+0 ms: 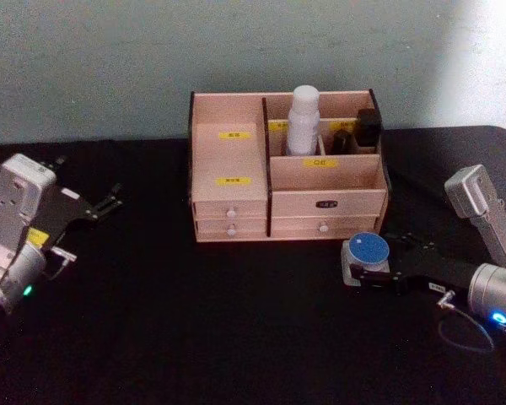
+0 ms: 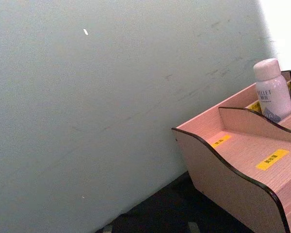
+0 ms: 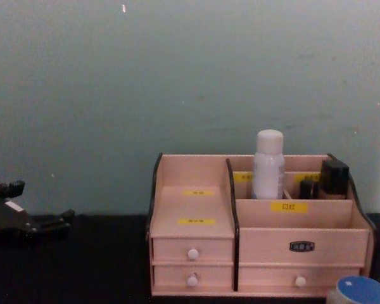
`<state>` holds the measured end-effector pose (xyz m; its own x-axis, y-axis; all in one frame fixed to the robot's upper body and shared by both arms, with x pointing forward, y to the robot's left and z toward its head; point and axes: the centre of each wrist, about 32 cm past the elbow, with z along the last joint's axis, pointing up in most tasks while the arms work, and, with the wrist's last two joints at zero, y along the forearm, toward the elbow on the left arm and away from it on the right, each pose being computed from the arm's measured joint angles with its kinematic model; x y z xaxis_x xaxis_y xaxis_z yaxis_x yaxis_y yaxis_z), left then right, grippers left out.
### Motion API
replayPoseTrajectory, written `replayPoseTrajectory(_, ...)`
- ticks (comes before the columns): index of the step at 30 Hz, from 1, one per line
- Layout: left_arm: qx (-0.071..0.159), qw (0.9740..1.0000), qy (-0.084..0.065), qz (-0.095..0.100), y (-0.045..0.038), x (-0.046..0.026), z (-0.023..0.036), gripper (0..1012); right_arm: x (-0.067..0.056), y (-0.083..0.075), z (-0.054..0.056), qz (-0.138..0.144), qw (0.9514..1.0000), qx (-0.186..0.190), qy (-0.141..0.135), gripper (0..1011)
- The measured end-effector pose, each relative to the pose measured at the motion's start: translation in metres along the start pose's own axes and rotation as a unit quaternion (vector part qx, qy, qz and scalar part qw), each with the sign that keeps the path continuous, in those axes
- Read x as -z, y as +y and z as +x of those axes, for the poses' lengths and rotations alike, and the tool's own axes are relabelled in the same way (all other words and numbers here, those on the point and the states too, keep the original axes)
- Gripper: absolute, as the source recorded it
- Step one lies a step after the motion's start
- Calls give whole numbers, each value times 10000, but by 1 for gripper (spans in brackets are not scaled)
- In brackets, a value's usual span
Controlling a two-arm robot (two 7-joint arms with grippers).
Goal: Pick up the facial cleanser and watermelon frost from the table and place them into the tiered storage box.
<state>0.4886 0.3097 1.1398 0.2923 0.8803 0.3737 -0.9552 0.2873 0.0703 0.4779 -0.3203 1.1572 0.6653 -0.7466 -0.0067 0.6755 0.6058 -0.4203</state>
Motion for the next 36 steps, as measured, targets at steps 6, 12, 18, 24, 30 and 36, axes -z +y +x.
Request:
replayPoseTrajectory(6, 0, 10000, 0, 1, 0, 0, 0, 1001, 0, -2, 1, 0, 10000, 4, -1, 1003)
replayPoseTrajectory(12, 0, 10000, 0, 0, 0, 0, 0, 1001, -1, -4, 1, 1, 10000, 7, 0, 889)
replayPoseTrajectory(18, 0, 10000, 0, 0, 0, 0, 0, 1001, -1, -4, 1, 1, 10000, 9, 2, 747)
replayPoseTrajectory(24, 0, 10000, 0, 0, 0, 0, 0, 1001, -2, -4, 0, 0, 10000, 9, 2, 704)
replayPoseTrajectory(30, 0, 10000, 0, 0, 0, 0, 0, 1001, -2, -4, 0, 0, 10000, 8, 2, 704)
replayPoseTrajectory(36, 0, 10000, 0, 0, 0, 0, 0, 1001, -2, -4, 0, 0, 10000, 8, 3, 703)
